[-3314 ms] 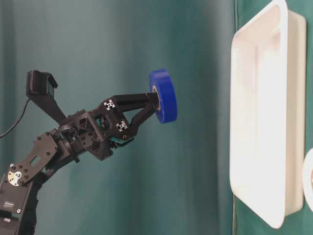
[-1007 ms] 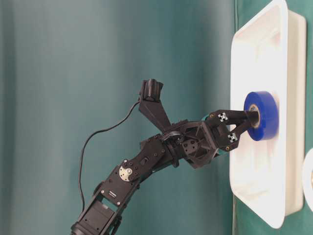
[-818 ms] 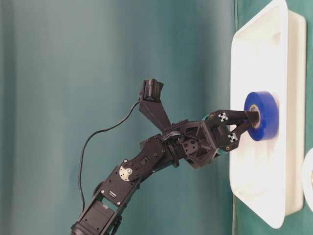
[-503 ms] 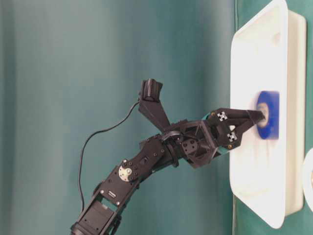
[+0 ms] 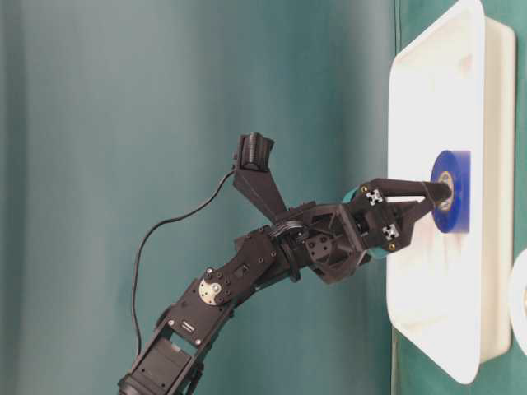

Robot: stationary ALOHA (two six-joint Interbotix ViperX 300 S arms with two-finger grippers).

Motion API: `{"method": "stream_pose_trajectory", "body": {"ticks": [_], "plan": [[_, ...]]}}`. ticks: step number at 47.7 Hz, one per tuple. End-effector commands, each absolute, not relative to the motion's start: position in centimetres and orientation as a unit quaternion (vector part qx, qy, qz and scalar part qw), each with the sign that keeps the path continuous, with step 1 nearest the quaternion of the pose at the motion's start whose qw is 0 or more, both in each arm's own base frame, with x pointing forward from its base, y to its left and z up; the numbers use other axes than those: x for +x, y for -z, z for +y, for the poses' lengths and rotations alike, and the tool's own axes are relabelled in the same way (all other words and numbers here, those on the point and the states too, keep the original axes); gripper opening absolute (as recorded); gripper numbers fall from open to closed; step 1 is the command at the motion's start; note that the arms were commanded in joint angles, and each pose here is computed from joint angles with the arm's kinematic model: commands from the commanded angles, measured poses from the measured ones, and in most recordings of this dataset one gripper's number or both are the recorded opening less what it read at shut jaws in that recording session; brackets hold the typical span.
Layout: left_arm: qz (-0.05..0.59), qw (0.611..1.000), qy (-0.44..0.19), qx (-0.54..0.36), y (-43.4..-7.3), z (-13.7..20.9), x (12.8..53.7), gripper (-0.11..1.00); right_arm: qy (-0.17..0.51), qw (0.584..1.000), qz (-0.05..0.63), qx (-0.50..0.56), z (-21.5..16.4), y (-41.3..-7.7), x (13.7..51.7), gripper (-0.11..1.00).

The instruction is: Pick up the tape from a random location and place it into the white case.

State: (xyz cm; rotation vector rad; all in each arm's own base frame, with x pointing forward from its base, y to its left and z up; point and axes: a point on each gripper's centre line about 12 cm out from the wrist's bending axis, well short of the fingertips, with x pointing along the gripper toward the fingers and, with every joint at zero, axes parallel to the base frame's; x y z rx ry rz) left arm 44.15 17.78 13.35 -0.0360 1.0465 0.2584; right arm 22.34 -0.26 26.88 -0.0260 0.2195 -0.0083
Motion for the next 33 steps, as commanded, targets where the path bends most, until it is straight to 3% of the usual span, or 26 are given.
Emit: {"method": "stream_pose_trajectory", "body": {"ticks": [1,21,33], "plan": [[0.466,0.875,-0.13,-0.009,-17.4,17.8,44.2,0.95,0.005,0.995,0.096,-0.014,-0.3,-27.9,22.7,0.91],[0.393,0.909,-0.134,0.014,-28.6,15.8,41.6,0.95,0.005,0.996,0.094,-0.014,-0.3,-28.2,22.8,0.91],[0.381,0.914,-0.136,0.018,-30.0,15.4,40.5,0.95,0.005,0.996,0.093,-0.014,-0.3,-28.3,22.8,0.91]]}}
